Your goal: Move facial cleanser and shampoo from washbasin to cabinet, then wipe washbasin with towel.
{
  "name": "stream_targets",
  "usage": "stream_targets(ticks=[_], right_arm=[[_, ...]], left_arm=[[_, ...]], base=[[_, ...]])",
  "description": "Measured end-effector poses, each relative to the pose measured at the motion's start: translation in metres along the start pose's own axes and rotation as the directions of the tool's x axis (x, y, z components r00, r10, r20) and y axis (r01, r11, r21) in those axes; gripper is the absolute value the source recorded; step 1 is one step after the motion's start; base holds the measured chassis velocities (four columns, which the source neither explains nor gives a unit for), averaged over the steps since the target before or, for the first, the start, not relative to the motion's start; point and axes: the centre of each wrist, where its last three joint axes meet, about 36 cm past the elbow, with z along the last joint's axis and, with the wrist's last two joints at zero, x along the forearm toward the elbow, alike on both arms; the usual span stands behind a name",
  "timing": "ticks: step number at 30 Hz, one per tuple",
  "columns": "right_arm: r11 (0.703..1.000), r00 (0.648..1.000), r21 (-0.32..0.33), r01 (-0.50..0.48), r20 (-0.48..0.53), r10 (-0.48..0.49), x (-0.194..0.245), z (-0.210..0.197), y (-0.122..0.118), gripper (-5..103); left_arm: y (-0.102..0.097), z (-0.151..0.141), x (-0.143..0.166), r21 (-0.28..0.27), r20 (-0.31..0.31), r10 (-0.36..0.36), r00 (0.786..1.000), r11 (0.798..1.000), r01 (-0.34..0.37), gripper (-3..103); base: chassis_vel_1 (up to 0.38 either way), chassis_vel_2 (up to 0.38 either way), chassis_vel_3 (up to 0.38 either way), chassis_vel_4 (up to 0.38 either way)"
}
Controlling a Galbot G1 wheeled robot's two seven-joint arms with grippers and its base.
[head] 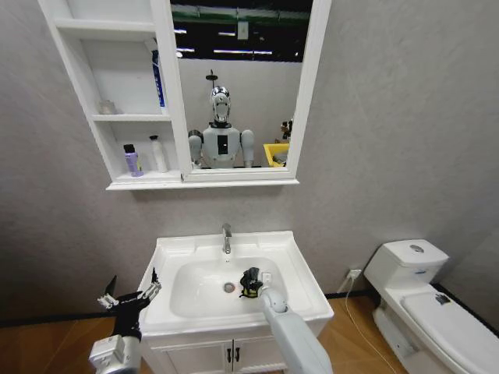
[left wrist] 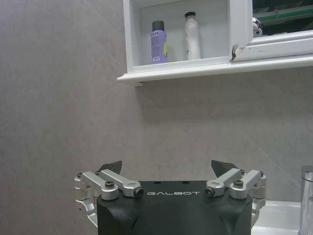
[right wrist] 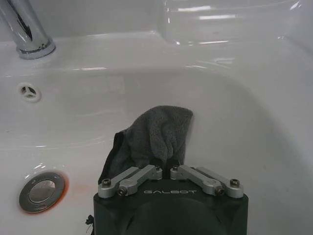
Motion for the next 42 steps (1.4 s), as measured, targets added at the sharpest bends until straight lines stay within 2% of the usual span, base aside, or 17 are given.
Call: stream_targets(ticks=[8,16,22,28,33,42], right_arm=[[0.998,0.997,0.035,-0.046,0.064,0.044,0.02,-0.013,-0.019,2],[0.998,0.998,0.047,-0.049,0.037,0.048,0.02,0.001,-0.017,2],[1.0,1.0,0.026,-0.009,-0.001,0.009,0.001,0.007,0.003,2],[0.997,0.997,-0.004,0.072,-0.017,-0.072,-0.022,-0.001,0.043,2],[0.993,0.993,-0.007,0.116,-0.026,-0.116,-0.032,-0.002,0.067,2],[0.988,0.987,0.008,0.156,-0.022,-0.156,-0.05,0.008,0.064,2]], left_arm=[[-0.003,0.0,-0.002,0.011,0.003,0.005,1.0,1.0,-0.005,100],[-0.004,0.002,-0.004,0.014,-0.001,0.005,1.0,1.0,-0.005,100],[-0.003,0.005,-0.006,0.01,-0.003,0.004,1.0,1.0,-0.004,100],[0.0,0.006,-0.007,0.002,-0.005,-0.002,1.0,1.0,0.002,100],[0.001,0.007,-0.008,-0.002,-0.006,-0.006,1.0,1.0,0.006,100],[0.004,0.007,-0.006,-0.012,-0.011,-0.01,1.0,1.0,0.01,100]], base=[[0.0,0.0,0.0,0.0],[0.0,0.0,0.0,0.0],[0.0,0.0,0.0,0.0],[0.0,0.0,0.0,0.0],[0.0,0.0,0.0,0.0],[0.0,0.0,0.0,0.0]])
